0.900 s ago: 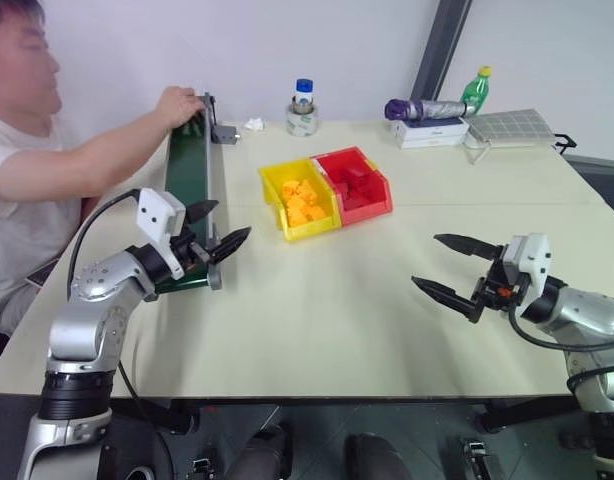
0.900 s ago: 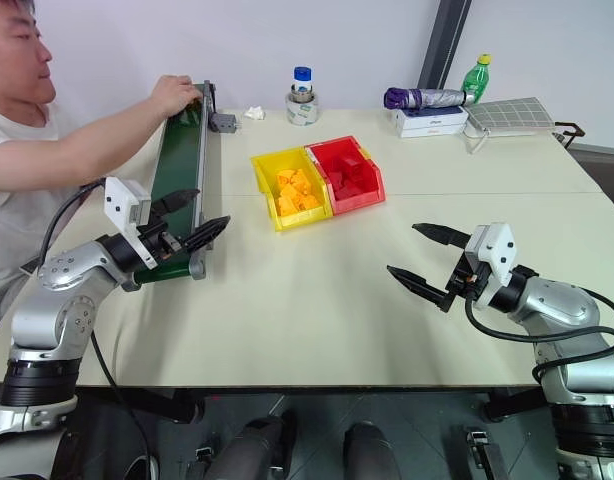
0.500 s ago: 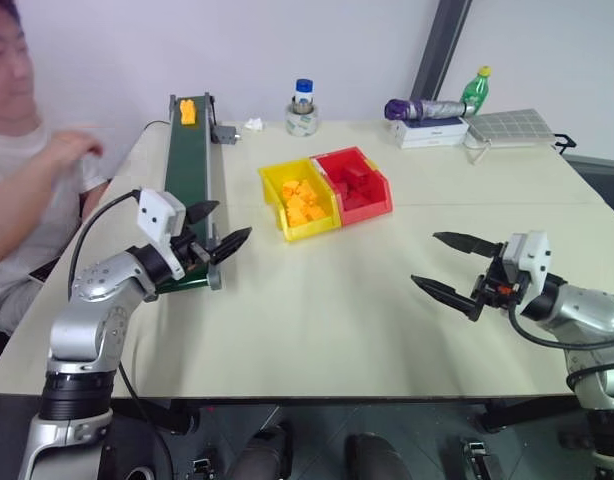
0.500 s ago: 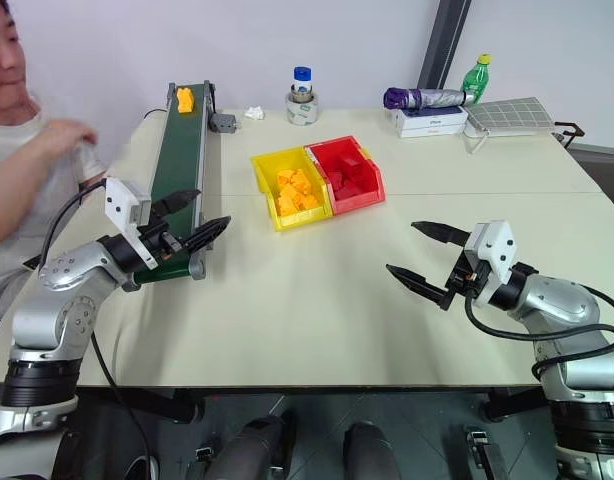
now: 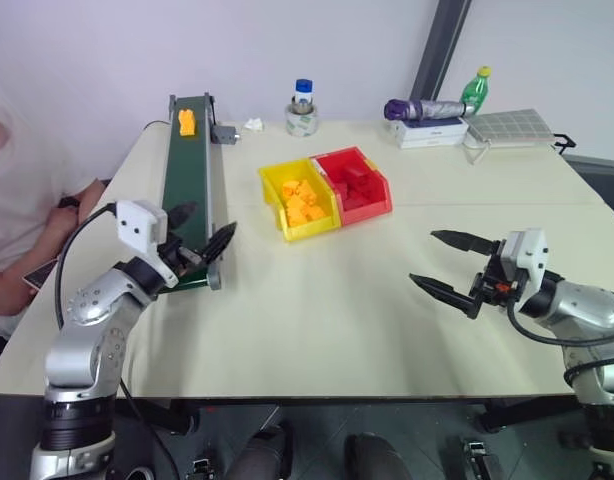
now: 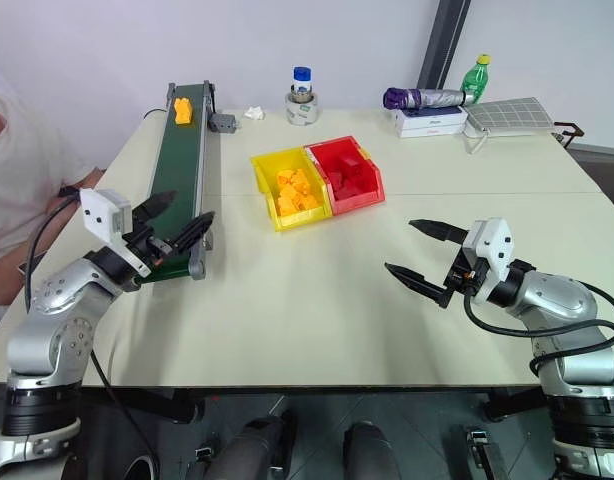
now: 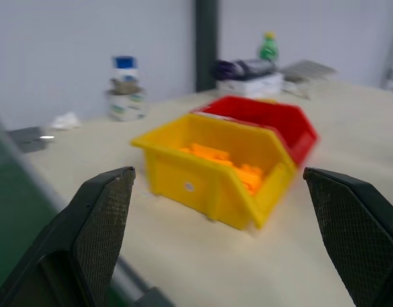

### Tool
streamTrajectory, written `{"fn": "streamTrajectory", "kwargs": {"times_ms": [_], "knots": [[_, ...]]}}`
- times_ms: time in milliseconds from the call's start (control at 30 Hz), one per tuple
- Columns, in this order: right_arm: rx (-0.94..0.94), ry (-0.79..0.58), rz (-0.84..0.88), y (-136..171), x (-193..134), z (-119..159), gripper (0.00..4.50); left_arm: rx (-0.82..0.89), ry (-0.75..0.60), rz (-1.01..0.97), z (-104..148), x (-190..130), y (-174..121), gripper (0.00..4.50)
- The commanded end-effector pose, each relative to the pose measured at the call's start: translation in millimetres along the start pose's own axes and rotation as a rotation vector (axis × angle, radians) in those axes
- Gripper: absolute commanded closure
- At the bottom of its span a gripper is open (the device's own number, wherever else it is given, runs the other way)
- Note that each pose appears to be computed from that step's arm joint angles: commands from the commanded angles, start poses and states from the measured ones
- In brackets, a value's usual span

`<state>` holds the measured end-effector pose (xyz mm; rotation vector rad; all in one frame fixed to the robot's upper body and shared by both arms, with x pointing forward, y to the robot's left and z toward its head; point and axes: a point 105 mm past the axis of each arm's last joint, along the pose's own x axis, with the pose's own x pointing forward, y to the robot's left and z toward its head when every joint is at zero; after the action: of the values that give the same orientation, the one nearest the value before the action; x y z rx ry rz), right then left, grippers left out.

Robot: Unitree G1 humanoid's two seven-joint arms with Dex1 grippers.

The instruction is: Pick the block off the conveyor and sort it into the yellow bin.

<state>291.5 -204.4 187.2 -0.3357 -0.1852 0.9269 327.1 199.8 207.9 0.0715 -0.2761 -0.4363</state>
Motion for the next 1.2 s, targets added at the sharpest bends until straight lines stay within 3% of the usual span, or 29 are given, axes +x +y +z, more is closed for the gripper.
{"fn": "streamTrajectory", "kwargs": {"times_ms": [33, 367, 1200], "knots": [[-0.039, -0.024, -0.002, -4, 0, 9, 0.0, 0.069, -0.072, 0.199, 13, -13, 8, 0.05], [-0.041, -0.032, 0.005, -2, 3, 8, 0.0, 0.022, -0.062, 0.498, -8, -46, -7, 0.05], [-0.044, -0.027, 0.001, -3, 2, 8, 0.0, -0.045, -0.03, 0.561, -20, -38, -5, 0.05]]}}
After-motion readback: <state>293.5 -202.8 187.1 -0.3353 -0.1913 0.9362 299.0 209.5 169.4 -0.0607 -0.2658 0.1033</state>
